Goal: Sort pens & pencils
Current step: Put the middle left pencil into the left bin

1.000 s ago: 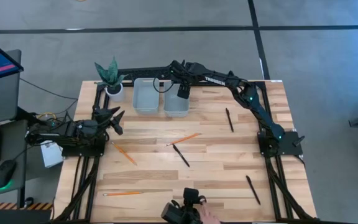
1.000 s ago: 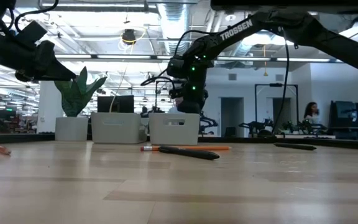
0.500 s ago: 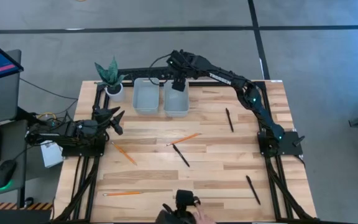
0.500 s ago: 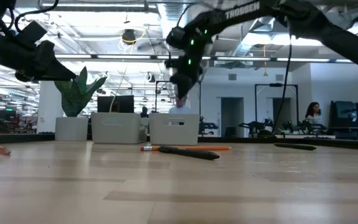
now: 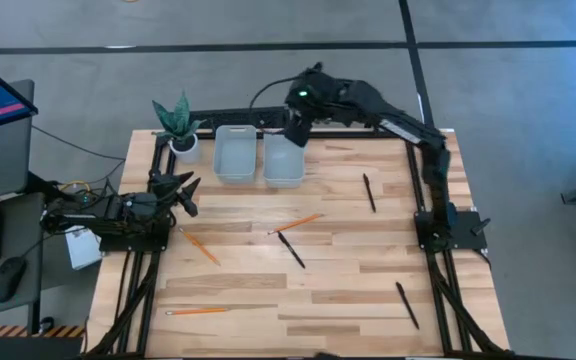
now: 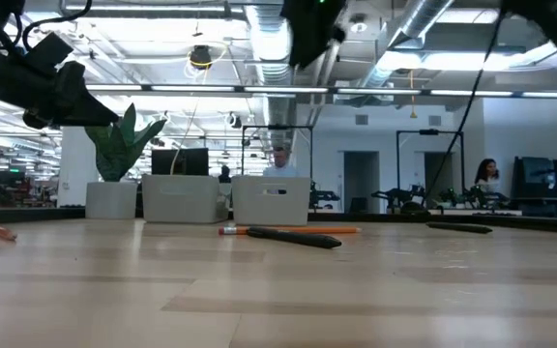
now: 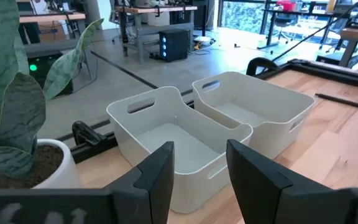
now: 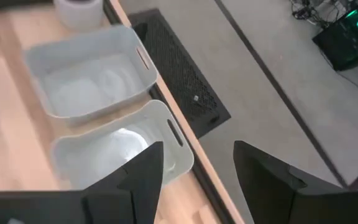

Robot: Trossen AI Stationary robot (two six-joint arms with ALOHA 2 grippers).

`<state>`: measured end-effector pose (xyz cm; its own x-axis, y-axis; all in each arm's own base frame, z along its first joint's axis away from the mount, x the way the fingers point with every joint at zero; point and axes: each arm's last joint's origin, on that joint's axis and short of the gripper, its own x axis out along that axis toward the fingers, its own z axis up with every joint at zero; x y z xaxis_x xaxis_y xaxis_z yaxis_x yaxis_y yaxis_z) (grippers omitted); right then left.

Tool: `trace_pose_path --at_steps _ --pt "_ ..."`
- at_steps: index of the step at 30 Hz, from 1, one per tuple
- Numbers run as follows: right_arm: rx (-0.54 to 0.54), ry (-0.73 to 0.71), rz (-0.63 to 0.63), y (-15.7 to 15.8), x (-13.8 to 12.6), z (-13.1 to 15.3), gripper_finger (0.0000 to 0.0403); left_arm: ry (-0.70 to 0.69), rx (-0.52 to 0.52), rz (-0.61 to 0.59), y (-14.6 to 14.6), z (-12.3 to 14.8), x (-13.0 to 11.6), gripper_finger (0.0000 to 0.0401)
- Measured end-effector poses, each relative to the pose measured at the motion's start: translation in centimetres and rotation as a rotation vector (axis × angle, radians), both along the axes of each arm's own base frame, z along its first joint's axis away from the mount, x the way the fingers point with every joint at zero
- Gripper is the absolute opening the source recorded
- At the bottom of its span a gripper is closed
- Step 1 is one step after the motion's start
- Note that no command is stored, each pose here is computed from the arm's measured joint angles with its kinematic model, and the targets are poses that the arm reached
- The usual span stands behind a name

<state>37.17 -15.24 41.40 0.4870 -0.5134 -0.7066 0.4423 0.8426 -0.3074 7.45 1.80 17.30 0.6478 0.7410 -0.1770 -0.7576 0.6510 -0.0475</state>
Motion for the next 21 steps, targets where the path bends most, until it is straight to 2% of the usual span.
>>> trace_pose_path --at_steps 5,16,21 --pt "0.002 -0.011 0.025 2.8 -4.3 3.8 0.0217 -0.001 -0.001 0.000 0.0 0.0 0.0 0.0137" --pt "0.127 -0.063 -0.127 6.4 -13.5 8.0 0.0217 -0.005 -0.003 0.001 0.0 0.0 0.0 0.0137" --pt "0.132 -0.184 -0.158 7.6 -17.0 10.0 0.0217 -0.013 -0.003 0.001 0.0 0.0 0.1 0.0137"
